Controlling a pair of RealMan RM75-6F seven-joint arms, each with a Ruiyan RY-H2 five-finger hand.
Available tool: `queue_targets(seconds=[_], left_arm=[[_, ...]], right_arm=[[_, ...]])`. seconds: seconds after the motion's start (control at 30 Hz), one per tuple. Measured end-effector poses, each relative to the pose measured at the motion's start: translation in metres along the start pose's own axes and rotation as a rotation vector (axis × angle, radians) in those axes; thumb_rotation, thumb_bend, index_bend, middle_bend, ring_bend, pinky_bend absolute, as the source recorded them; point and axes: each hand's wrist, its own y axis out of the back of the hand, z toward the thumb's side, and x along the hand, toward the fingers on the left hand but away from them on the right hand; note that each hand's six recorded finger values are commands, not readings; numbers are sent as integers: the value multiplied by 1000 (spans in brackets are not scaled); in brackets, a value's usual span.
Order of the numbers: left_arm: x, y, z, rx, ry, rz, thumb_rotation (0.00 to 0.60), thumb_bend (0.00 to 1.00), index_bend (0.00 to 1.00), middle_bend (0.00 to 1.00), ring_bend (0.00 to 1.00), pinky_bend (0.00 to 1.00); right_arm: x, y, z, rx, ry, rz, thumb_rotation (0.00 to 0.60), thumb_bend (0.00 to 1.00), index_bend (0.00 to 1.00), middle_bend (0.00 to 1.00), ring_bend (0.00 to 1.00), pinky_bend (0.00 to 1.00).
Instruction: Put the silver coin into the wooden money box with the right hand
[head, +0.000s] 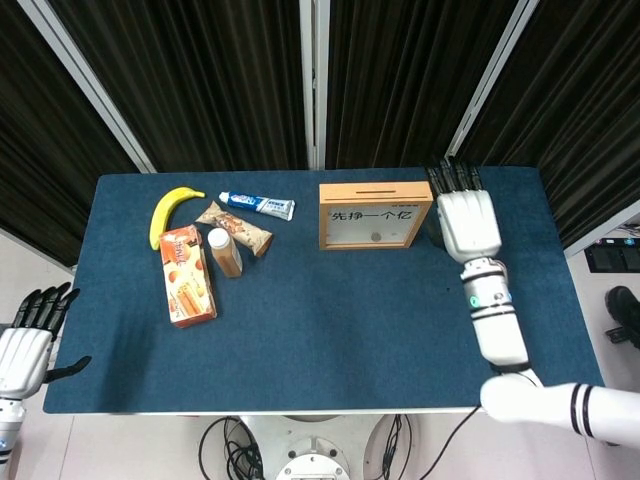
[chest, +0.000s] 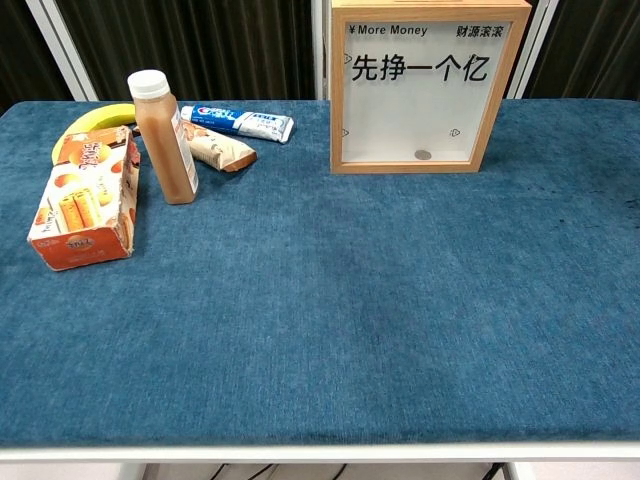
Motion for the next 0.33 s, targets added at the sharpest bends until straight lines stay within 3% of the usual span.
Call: queue_targets(seconds=[0.13,0.27,0.33], left_arm=[[0,0,1,13,4,3,600,109,13,0,0,0],[0,2,0,38,18,7,600,108,13,0,0,0],[0,3,-3,56,30,9,600,108,13,0,0,0]], right_arm=[[75,-23,-57,53,-46,-40,600,301,0,0,0,0],[162,-55,-118,49,-161,10,600,283,0,0,0,0],[190,-63,-136,47,-194,21,600,275,0,0,0,0]])
